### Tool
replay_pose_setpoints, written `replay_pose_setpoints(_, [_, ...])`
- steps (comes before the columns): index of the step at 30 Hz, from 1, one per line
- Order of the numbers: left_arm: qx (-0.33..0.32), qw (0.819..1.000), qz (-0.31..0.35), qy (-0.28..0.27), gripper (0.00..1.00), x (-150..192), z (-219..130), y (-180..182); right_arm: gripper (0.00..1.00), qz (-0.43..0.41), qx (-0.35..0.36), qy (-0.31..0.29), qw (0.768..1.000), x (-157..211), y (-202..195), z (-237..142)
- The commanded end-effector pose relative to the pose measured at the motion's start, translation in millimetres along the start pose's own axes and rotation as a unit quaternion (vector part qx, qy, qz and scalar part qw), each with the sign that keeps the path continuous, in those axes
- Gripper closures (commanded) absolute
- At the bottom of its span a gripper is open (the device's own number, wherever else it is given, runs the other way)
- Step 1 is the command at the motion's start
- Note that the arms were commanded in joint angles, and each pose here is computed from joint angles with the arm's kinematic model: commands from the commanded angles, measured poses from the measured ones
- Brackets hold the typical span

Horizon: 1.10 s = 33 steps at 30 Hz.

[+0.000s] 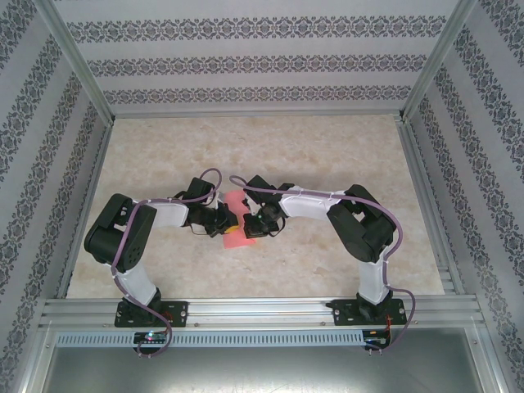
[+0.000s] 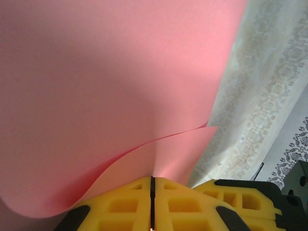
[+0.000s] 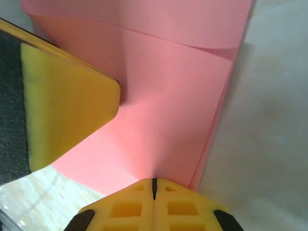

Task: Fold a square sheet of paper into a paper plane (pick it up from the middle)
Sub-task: Fold the triangle a second time at the center of the table.

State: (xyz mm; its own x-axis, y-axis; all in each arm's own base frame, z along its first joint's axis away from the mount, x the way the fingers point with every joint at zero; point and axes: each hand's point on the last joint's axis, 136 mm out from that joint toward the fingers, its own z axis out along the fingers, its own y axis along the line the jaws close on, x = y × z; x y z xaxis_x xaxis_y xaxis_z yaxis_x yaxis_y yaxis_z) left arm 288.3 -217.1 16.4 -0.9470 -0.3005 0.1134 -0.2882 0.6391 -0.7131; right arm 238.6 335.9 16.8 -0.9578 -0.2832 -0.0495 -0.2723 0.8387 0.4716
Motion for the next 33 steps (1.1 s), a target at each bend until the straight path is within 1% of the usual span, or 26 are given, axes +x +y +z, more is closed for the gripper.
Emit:
replay_pose_setpoints(1, [-0.097, 0.994, -0.058, 0.0, 0.89, 14.4, 4.5, 54.6, 1.0, -0.007, 0.026, 0.027, 0.999, 15.1, -10.5, 1.2])
replay_pose_setpoints(4, [-0.098, 0.994, -0.057, 0.0, 0.89, 14.7, 4.2, 54.9, 1.0, -0.011, 0.02, 0.012, 1.0, 11.2, -6.8, -8.2])
replay_pose_setpoints(7, [-0.097, 0.994, -0.057, 0.0, 0.89, 14.8, 4.2, 54.6, 1.0, -0.021, -0.015, -0.014, 1.0, 1.4, 12.5, -20.7])
replay_pose_setpoints(9, [-0.097, 0.994, -0.056, 0.0, 0.89, 14.8, 4.2, 54.8, 1.0, -0.027, -0.031, -0.018, 0.999, -0.6, 23.1, -22.7])
replay_pose_setpoints(11, [-0.097, 0.994, -0.057, 0.0, 0.9, 14.5, 4.3, 54.6, 1.0, -0.03, -0.032, -0.012, 0.999, 1.0, 26.5, -17.9])
replay_pose_setpoints(16, [-0.099, 0.994, -0.057, -0.001, 0.9, 14.2, 4.3, 54.7, 1.0, -0.017, -0.025, 0.003, 1.0, 3.2, 20.6, -2.4])
replay_pose_setpoints(20, [-0.1, 0.993, -0.059, -0.004, 0.9, 13.8, 4.1, 55.8, 1.0, -0.017, -0.017, 0.007, 1.0, 3.2, 18.1, 2.0])
replay_pose_setpoints(22, [-0.102, 0.993, -0.062, -0.006, 0.91, 13.8, 3.8, 57.4, 1.0, -0.014, -0.002, 0.009, 1.0, 4.0, 11.4, 3.5])
replay_pose_setpoints(29, [-0.108, 0.992, -0.066, -0.01, 0.91, 13.3, 3.6, 60.3, 1.0, -0.012, 0.035, 0.012, 0.999, 7.6, -5.9, 2.8])
replay_pose_setpoints(33, [-0.11, 0.992, -0.066, -0.01, 0.91, 12.7, 3.2, 60.5, 1.0, -0.015, 0.041, 0.007, 0.999, 6.4, -8.7, -2.8])
